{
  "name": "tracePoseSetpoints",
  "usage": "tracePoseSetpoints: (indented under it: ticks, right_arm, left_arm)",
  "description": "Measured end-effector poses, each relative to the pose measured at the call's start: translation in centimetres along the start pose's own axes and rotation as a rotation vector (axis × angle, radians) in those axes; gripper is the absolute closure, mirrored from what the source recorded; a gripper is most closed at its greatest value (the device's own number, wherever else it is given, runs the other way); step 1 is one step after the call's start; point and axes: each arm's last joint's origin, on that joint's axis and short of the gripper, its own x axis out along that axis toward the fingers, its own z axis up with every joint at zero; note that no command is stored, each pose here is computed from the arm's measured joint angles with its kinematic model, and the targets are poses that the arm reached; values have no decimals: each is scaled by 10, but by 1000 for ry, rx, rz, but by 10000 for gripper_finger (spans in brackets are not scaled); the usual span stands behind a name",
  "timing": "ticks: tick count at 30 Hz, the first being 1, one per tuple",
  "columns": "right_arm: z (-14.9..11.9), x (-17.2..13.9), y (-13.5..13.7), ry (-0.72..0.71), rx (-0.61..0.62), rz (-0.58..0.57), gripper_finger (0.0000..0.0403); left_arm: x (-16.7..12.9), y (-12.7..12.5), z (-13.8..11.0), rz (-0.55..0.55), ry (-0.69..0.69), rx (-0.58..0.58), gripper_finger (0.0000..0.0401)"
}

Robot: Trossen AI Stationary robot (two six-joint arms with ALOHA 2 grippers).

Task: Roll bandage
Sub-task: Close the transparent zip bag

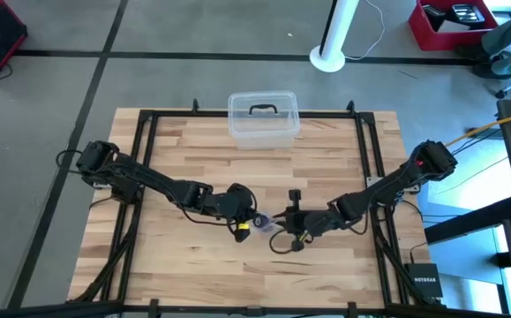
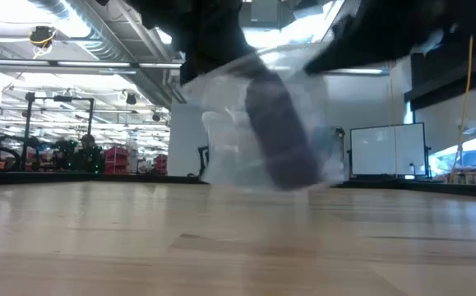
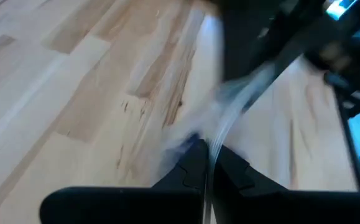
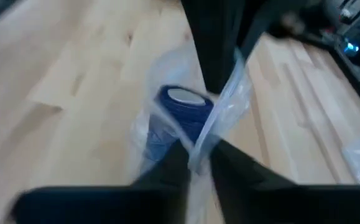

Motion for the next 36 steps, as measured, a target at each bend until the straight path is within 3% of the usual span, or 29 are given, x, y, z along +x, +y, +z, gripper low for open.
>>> tracePoseSetpoints:
  ticks: [3,7,16,26,31,36]
  right_arm:
    - [9,-15,-1,-4,-5,10,392]
    - [10,-23,-5,24,73,23,395]
    - [2,-23,-4,102,68,33,398]
    - [1,-23,-5,110,61,7,399]
    - [1,-23,-5,110,61,4,400]
    - [1,-23,-5,110,69,1,401]
  left_arm:
    - [0,1,-3,14,30,11,397]
    - [0,-1,-2,0,10,24,397]
    - [0,0,-2,-27,35,79,397]
    - [0,15,18,-11,50,153,394]
    - [1,26,18,27,97,146,329]
    - [-2,24,23,17,101,264,241]
